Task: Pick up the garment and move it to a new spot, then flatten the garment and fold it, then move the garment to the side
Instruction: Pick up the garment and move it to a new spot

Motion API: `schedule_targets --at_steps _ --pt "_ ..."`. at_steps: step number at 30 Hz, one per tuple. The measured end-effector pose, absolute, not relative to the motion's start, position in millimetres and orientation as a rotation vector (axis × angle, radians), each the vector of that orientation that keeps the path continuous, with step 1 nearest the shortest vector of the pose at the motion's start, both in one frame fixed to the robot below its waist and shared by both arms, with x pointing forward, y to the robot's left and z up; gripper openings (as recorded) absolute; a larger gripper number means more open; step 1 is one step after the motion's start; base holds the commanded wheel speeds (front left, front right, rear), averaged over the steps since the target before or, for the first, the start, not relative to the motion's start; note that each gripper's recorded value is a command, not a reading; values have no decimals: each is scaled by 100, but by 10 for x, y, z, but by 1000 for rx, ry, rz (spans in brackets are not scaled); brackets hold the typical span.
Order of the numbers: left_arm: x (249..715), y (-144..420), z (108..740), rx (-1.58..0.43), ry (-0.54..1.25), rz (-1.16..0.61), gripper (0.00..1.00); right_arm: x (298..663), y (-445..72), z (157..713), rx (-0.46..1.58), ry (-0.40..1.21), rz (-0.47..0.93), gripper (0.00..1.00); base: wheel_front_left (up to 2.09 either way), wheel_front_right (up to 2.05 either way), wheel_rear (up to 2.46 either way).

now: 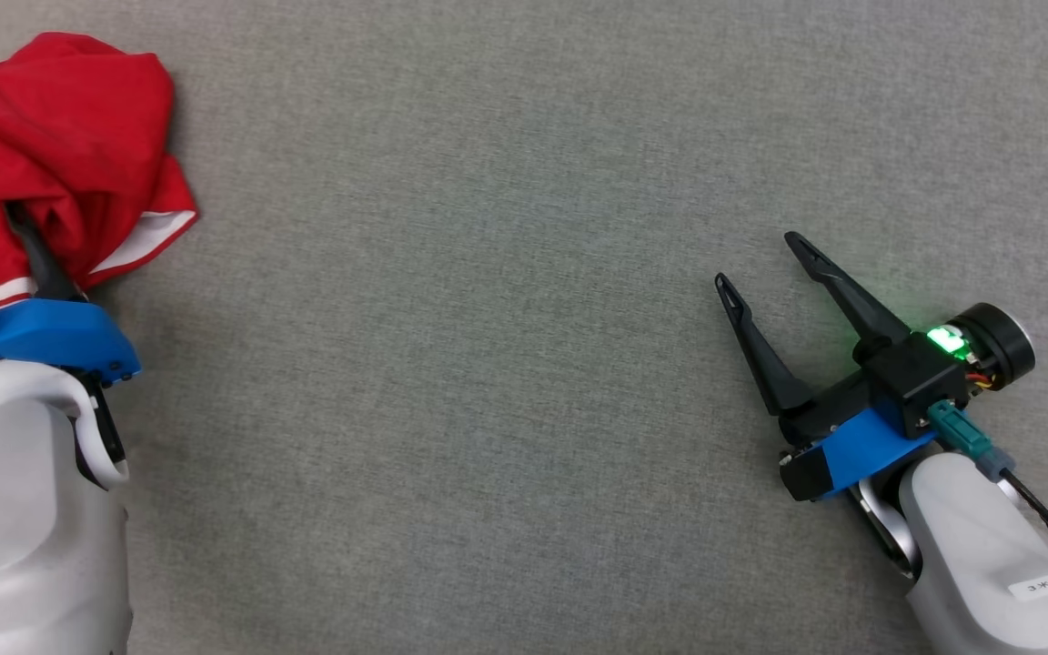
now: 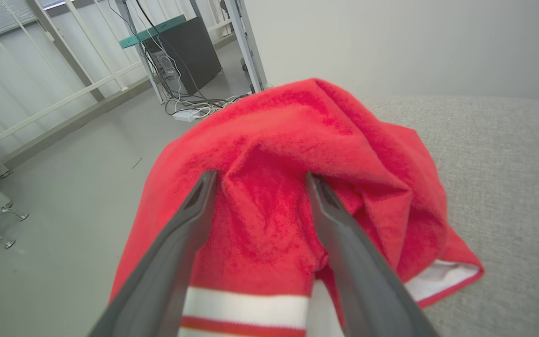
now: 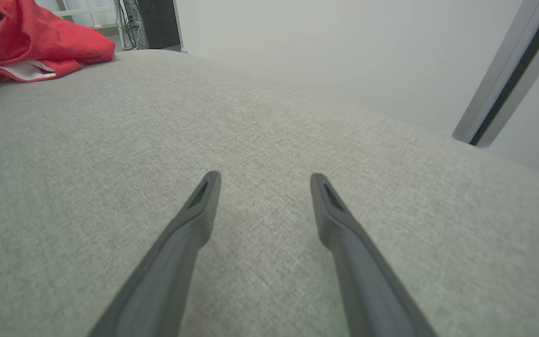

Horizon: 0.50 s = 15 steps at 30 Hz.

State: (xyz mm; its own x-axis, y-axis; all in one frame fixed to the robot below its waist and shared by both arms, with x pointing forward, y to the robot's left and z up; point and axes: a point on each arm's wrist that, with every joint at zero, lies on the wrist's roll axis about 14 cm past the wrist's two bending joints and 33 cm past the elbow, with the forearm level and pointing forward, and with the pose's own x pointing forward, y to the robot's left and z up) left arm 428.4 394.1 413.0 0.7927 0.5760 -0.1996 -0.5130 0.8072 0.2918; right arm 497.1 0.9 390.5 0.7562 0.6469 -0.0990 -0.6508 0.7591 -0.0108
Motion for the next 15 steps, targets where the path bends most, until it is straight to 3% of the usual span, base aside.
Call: schedule_targets --at_steps 5,6,7,15 --pt "4373 3951 4014 204 317 595 100 5003 -99 3876 -42 99 677 100 0 0 0" --pt "4384 3947 3991 189 322 592 29 5010 -122 3871 -38 102 669 100 0 0 0" --pt "4390 3942 3975 175 325 593 0 5015 -140 3868 -39 103 664 100 0 0 0" --pt "4675 3874 4473 107 163 515 0 5015 -249 4010 -31 94 607 100 0 0 0"
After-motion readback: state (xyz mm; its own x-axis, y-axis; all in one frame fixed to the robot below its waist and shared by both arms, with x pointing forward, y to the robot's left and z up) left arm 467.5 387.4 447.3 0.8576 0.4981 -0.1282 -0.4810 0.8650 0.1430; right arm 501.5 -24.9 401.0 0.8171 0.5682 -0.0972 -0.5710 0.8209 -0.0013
